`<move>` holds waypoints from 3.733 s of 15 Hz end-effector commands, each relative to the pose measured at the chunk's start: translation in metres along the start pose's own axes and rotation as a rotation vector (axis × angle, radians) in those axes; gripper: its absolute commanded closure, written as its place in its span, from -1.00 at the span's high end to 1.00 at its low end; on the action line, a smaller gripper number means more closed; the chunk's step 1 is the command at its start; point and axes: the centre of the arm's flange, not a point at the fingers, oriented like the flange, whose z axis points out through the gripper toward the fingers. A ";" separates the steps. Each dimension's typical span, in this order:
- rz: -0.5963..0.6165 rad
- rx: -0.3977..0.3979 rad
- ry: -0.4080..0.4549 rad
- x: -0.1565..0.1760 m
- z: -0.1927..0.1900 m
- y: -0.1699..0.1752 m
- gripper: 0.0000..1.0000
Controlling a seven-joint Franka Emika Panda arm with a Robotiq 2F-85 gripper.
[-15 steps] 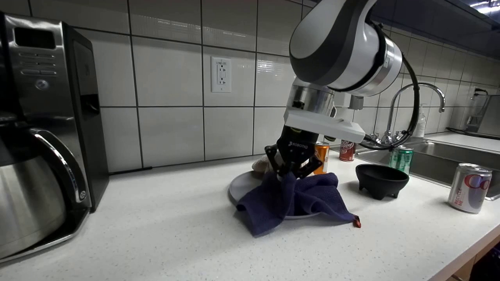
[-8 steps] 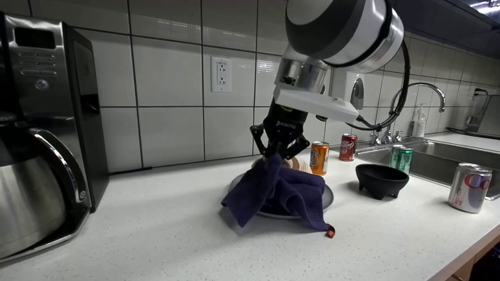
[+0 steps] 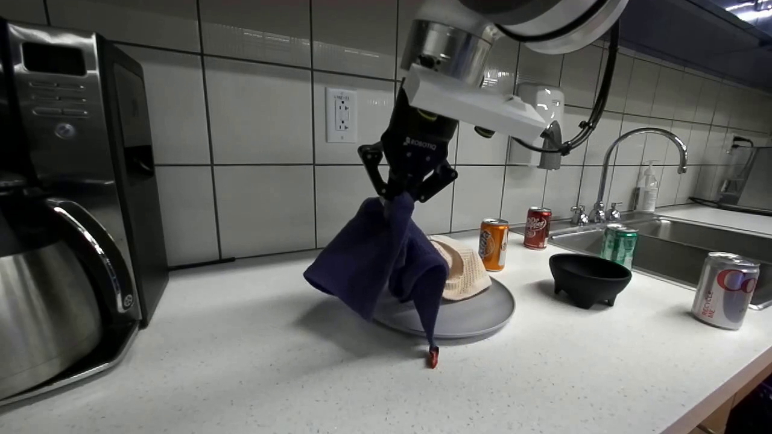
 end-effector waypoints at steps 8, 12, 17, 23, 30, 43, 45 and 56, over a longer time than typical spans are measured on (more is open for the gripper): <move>-0.179 0.040 0.011 -0.015 -0.013 -0.081 -0.96; -0.236 0.059 -0.034 -0.032 -0.002 -0.104 -0.96; -0.221 0.071 -0.110 -0.050 0.023 -0.098 -0.96; -0.196 0.093 -0.180 -0.056 0.045 -0.090 -0.95; -0.192 0.081 -0.163 -0.051 0.036 -0.088 0.35; -0.102 0.017 -0.070 -0.017 0.010 -0.039 1.00; -0.094 -0.019 -0.068 -0.010 0.012 -0.026 1.00; -0.064 -0.198 -0.117 0.022 0.030 0.040 1.00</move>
